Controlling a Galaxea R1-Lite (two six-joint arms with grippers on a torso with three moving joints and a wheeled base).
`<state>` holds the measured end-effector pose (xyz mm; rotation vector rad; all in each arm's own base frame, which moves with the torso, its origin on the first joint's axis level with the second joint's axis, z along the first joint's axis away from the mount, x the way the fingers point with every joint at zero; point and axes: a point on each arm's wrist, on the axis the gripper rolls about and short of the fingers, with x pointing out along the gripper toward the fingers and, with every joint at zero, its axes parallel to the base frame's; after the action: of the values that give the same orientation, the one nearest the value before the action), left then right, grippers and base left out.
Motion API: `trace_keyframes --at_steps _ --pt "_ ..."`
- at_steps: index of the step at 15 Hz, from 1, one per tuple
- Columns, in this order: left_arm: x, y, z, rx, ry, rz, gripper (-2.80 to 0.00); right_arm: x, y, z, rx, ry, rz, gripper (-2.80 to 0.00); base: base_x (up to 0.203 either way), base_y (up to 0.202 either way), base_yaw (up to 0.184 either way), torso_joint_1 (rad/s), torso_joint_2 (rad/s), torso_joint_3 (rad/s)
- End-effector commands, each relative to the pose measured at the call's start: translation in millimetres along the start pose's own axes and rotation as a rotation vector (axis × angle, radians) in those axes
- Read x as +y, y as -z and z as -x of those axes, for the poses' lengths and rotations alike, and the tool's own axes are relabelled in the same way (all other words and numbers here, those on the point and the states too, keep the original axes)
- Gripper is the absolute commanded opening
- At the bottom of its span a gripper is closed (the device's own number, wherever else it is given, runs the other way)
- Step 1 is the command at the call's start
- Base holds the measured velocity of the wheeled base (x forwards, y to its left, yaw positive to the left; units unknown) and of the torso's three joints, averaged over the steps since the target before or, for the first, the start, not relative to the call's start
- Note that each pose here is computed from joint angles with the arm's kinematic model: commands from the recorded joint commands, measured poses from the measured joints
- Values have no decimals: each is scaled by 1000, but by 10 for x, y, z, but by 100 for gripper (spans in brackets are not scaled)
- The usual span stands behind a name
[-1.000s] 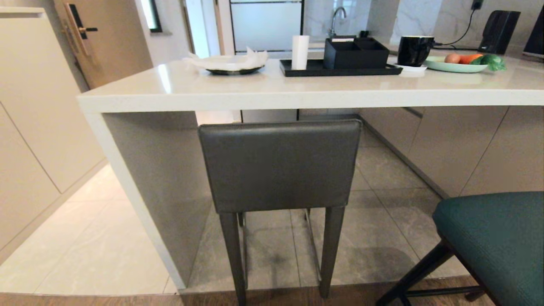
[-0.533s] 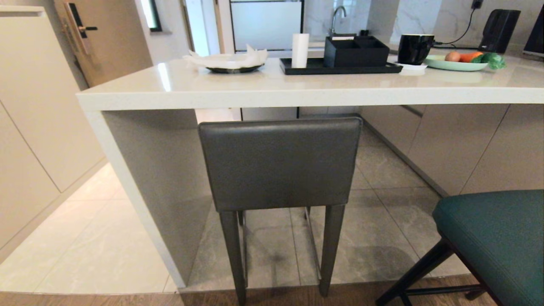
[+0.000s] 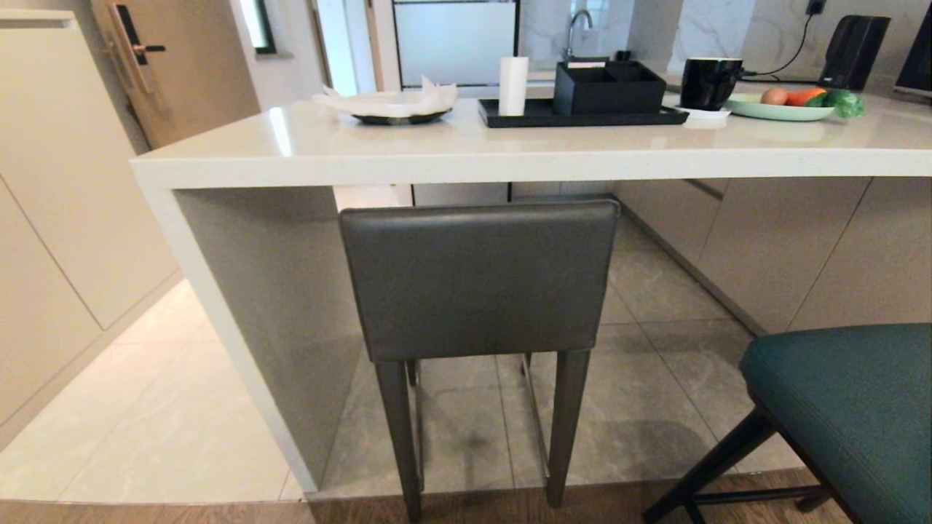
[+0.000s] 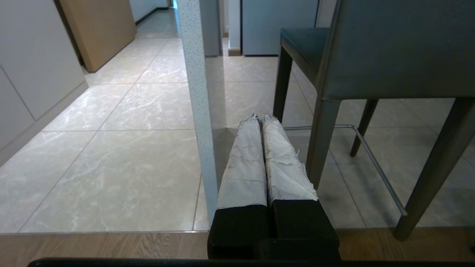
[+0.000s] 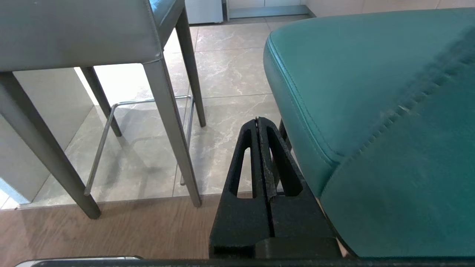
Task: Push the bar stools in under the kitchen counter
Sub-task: Pull the gray chair out from under the dining table
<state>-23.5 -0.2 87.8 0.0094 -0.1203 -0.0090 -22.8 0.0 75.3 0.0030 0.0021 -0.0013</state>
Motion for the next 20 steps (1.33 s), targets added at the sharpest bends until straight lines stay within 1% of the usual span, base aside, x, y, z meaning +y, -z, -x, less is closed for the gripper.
trace_keyframes --at_steps 1,3,7,15,16,20 --pt "-1 113 -21 41 2 0 -280 0 4 -1 1 0 0 -280 0 0 0 0 0 0" --pt "-1 113 -21 41 0 0 -280 0 4 -1 1 -1 0 -280 1 48 1 0 3 1" --pt "-1 113 -21 41 0 0 -280 0 4 -1 1 0 0 -280 0 145 -2 3 4 4" --pt "-1 113 -21 41 0 0 -280 0 4 -1 1 0 0 -280 0 0 0 0 0 0" --pt "-1 113 -21 41 0 0 -280 0 4 -1 1 0 0 -280 84 0 -4 -2 -2 3" --pt "-1 113 -21 41 0 0 -280 0 4 -1 1 -1 0 -280 190 0 0 2 3 3"
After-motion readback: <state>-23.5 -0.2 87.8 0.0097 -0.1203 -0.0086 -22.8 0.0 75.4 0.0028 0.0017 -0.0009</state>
